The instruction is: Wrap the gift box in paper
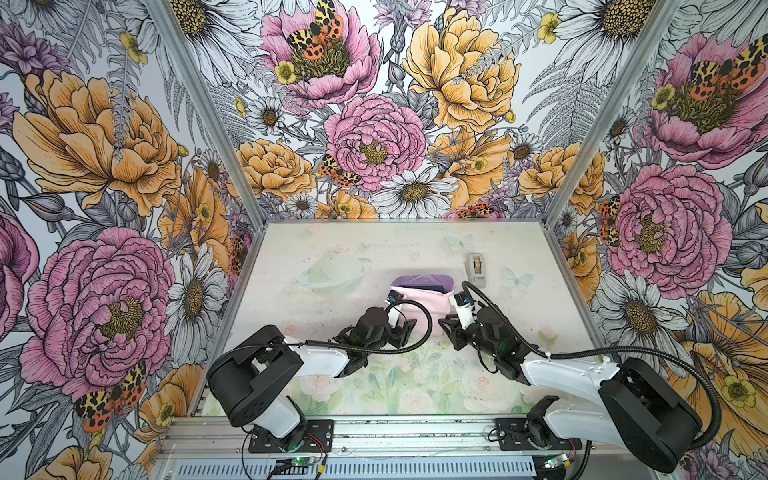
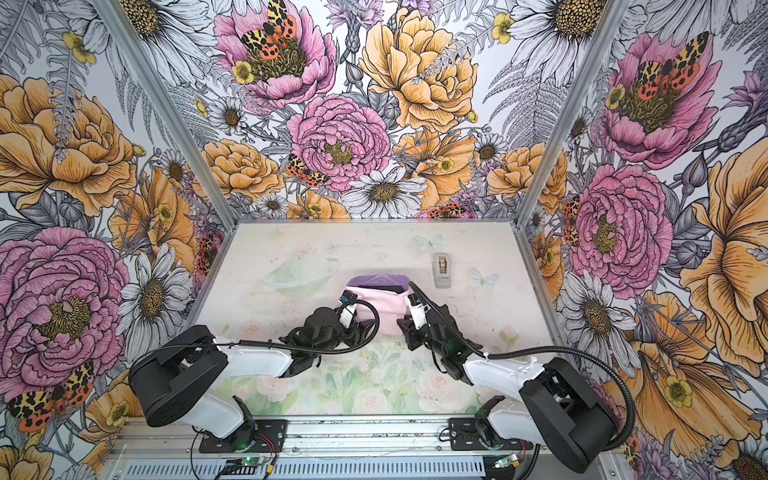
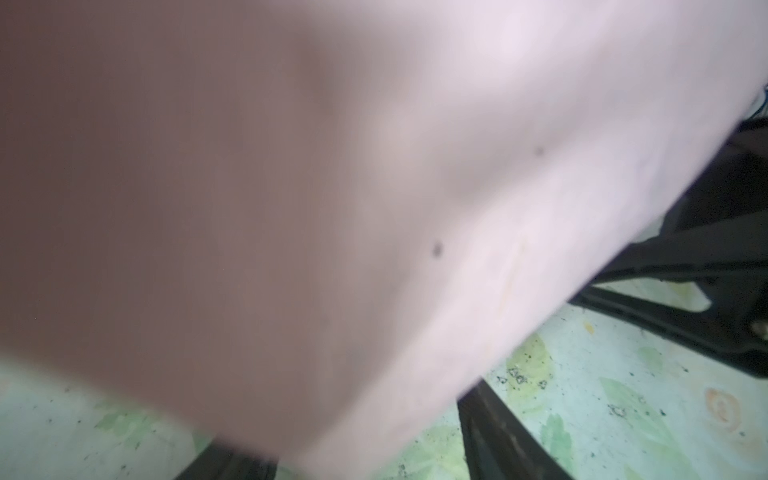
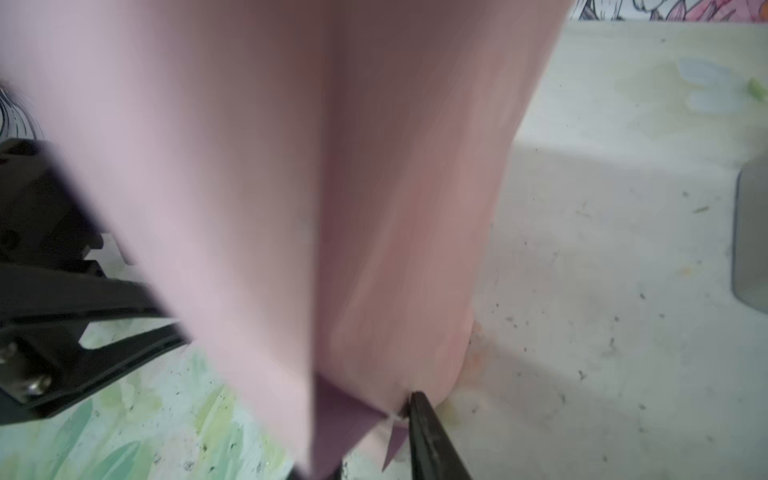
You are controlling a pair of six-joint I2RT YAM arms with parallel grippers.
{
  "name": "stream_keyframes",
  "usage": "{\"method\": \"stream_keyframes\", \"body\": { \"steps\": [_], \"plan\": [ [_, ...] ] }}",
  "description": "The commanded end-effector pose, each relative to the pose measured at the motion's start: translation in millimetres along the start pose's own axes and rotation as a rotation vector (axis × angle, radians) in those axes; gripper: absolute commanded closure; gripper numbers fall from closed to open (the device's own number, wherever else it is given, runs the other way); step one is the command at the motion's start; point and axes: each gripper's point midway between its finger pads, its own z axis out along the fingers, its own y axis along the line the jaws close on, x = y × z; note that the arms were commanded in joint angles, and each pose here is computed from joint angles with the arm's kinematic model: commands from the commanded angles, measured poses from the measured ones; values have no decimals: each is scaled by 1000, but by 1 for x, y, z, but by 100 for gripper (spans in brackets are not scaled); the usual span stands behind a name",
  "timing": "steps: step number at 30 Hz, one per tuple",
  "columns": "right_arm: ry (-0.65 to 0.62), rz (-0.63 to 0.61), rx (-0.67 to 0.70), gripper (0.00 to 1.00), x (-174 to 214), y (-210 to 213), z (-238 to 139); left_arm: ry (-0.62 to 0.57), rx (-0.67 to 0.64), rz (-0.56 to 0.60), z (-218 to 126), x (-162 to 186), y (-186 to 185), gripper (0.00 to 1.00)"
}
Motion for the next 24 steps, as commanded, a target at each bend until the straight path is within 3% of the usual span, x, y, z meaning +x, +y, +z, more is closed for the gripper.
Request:
{"method": "stream_keyframes", "body": {
  "steps": [1, 6, 13, 17, 24],
  "plan": [
    [-44, 28, 14, 57, -8, 0, -14, -64, -22, -36, -12, -12, 2, 28],
    [-103, 39, 14, 48, -14, 2, -39, -80, -49, -81, -33, -11, 11, 18],
    [-187, -25, -35, 39, -35, 14, -55, -94, 18, -109, -40, -16, 15, 17],
    [-238, -88, -50, 28, -53, 15, -55, -110, 85, -103, -38, -33, 15, 17],
    [-247, -92, -93, 26, -73, 6, -40, -107, 124, -33, -29, -45, 10, 16]
  ]
}}
